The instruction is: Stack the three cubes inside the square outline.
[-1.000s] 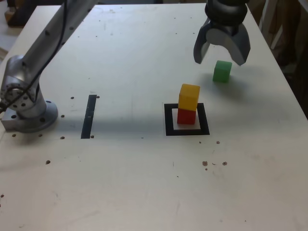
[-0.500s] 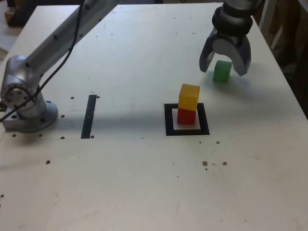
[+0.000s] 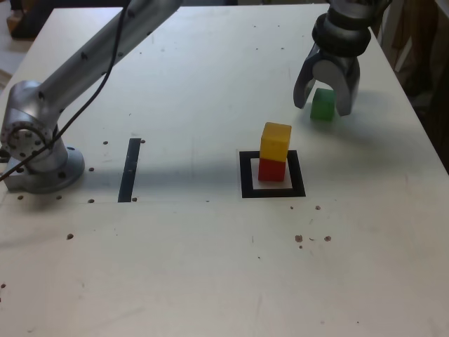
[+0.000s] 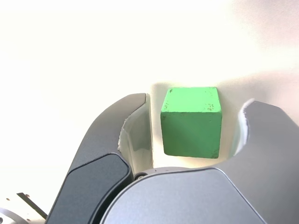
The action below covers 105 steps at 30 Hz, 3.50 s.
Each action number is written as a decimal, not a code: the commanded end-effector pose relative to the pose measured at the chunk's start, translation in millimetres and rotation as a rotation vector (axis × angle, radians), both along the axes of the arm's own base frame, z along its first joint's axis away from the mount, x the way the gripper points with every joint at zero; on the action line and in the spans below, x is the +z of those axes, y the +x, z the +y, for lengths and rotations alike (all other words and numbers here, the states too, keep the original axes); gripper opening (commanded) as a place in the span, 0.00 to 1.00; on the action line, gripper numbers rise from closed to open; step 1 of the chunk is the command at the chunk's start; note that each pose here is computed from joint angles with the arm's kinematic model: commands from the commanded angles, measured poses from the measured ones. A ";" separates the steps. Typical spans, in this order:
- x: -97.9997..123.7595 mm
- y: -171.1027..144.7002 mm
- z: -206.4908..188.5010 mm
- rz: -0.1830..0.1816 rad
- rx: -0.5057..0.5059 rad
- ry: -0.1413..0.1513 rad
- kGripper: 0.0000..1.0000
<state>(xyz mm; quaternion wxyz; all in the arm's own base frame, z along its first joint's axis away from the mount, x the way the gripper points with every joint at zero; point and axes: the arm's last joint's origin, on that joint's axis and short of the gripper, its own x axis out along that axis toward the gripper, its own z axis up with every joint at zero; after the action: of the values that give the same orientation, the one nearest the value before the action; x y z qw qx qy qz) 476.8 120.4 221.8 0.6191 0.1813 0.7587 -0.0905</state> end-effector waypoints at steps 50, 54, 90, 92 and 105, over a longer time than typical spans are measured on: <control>106.3 -107.8 -113.1 -0.056 0.008 0.016 0.28; 107.6 -110.8 -128.9 -0.065 -0.002 -0.001 0.28; 81.7 -107.4 -148.1 -0.052 0.003 -0.035 0.99; 82.9 -108.3 -148.0 -0.055 0.003 -0.034 0.99; 118.2 -151.4 -140.4 -0.125 0.046 0.034 0.99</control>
<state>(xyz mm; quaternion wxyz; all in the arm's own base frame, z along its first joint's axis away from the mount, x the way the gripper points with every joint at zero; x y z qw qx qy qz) 329.4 -20.2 337.0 0.6617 0.1805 0.7257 -0.0541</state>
